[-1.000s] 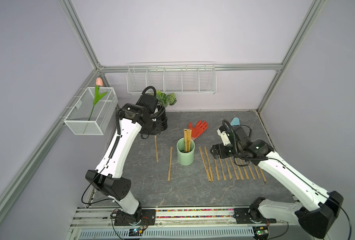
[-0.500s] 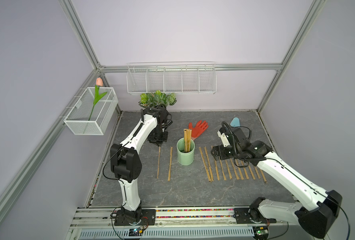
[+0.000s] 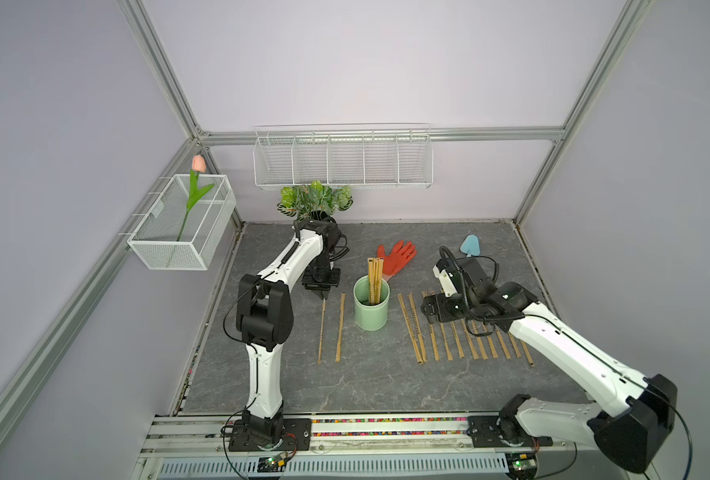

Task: Take the straws out of the storage container
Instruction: Place the straw at the center of the board.

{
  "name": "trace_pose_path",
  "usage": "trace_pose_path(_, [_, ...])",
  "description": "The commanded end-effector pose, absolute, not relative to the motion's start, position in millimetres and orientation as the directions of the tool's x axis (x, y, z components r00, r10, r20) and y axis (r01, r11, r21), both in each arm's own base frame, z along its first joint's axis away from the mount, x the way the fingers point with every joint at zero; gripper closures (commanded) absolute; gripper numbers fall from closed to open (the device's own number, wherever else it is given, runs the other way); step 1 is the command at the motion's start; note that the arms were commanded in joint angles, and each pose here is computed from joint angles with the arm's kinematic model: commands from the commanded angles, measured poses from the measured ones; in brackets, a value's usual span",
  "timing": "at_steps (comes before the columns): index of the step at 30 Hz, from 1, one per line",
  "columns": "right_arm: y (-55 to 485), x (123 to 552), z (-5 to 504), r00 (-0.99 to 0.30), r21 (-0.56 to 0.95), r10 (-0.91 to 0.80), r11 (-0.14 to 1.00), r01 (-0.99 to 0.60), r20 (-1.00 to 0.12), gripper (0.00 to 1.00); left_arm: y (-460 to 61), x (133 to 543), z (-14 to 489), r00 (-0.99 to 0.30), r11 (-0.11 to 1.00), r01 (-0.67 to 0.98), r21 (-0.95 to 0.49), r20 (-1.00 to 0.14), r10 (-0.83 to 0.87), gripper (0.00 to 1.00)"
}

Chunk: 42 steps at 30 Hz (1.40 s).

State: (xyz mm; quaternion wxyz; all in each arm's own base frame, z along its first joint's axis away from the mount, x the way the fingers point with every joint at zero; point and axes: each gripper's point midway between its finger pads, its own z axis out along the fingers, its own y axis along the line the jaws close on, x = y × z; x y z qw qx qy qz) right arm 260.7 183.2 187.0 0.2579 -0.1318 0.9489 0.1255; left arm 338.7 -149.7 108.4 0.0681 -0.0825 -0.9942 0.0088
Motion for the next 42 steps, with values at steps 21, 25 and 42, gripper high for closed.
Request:
trace_pose_path(21, [188.8, 270.0, 175.1, -0.839, 0.168, -0.191, 0.934, -0.315, -0.51, 0.11, -154.0, 367.1, 65.1, -0.975, 0.989, 0.133, -0.067, 0.17, 0.143, 0.87])
trace_pose_path(25, [189.3, 270.3, 173.2, -0.841, 0.167, -0.192, 0.935, -0.314, -0.506, 0.11, -154.8, 372.3, 60.8, -0.974, 0.988, 0.134, -0.073, 0.175, 0.144, 0.87])
trace_pose_path(42, [189.8, 272.4, 171.9, -0.843, 0.165, -0.194, 0.935, -0.313, -0.501, 0.11, -154.3, 370.0, 40.1, -0.969, 0.989, 0.126, -0.078, 0.205, 0.139, 0.87])
